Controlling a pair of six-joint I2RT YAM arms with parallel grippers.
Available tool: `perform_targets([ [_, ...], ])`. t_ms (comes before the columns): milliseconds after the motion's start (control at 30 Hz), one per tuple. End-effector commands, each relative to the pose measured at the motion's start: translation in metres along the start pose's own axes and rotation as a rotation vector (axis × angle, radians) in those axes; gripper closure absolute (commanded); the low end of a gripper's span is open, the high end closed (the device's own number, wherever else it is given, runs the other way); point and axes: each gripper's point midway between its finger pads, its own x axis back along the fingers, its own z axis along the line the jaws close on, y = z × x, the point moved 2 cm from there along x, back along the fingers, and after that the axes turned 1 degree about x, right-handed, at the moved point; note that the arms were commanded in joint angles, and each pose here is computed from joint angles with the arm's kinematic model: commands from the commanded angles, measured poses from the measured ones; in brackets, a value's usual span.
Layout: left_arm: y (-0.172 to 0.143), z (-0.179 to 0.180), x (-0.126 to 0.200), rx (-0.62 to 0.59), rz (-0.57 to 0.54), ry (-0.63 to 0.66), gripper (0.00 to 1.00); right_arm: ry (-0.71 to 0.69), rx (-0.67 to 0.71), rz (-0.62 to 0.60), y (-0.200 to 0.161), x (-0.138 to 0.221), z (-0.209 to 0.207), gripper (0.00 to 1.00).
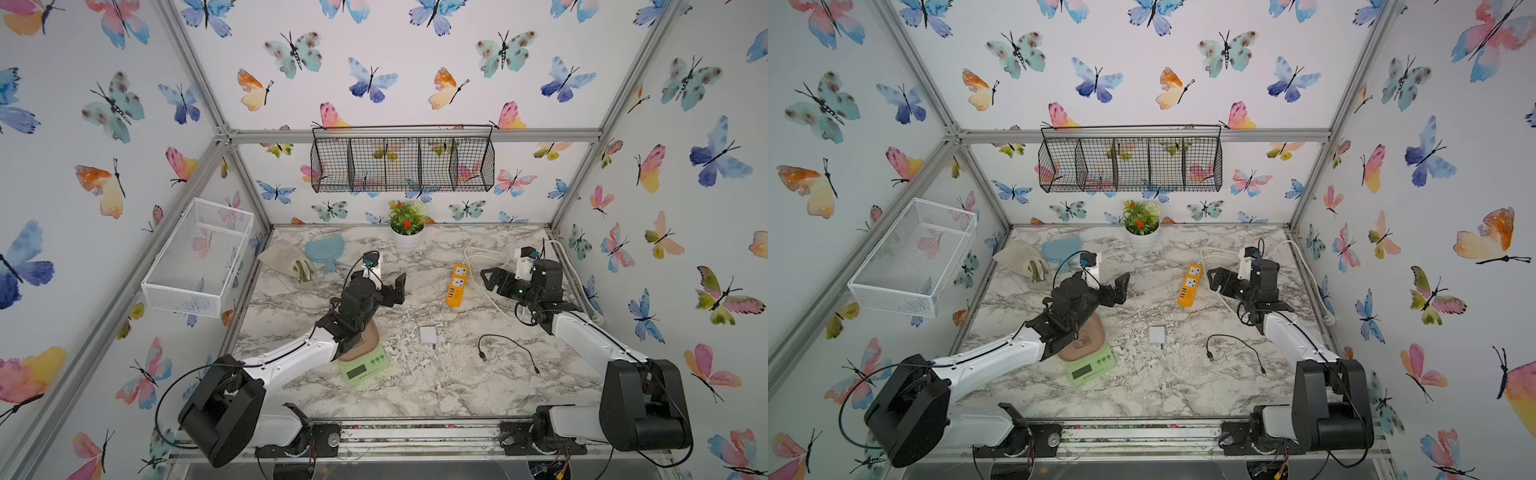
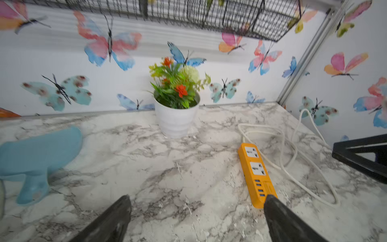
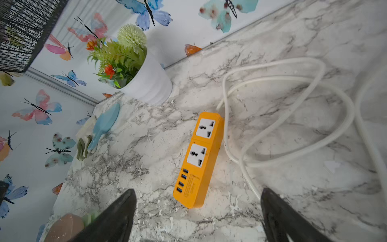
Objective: Charge the electronic scale
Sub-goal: Pick up the charging cable from the center of the board.
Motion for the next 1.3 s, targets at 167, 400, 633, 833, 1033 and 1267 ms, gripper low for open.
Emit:
perform_targets([
  [167, -0.053, -0.029, -0.015, 0.042, 0.245, -0.126, 0.02, -0.162, -0.003, 0.305, -0.093, 0.002, -0.001, 0.17],
  [400, -0.066, -0.029, -0.018, 0.038, 0.315, -0.117, 0.02, -0.311, 0.034, 0.4, -0.139, 0.018, 0.007, 0.21],
  [633, -0.075, -0.029, -0.02, 0.05, 0.331, -0.127, 0.02, -0.425, 0.026, 0.433, -0.161, 0.025, -0.018, 0.27],
  [833, -0.074, -0.03, -0.02, 0.057, 0.327, -0.134, 0.02, -0.426, 0.018, 0.431, -0.164, 0.016, -0.02, 0.44],
  [1033, -0.073, -0.031, -0.017, 0.066, 0.322, -0.139, 0.02, -0.421, 0.02, 0.445, -0.166, 0.009, -0.02, 0.57],
  [1267, -0.069, -0.034, -0.012, 0.08, 0.305, -0.169, 0.01, -0.351, 0.006, 0.413, -0.156, 0.005, -0.005, 0.88],
])
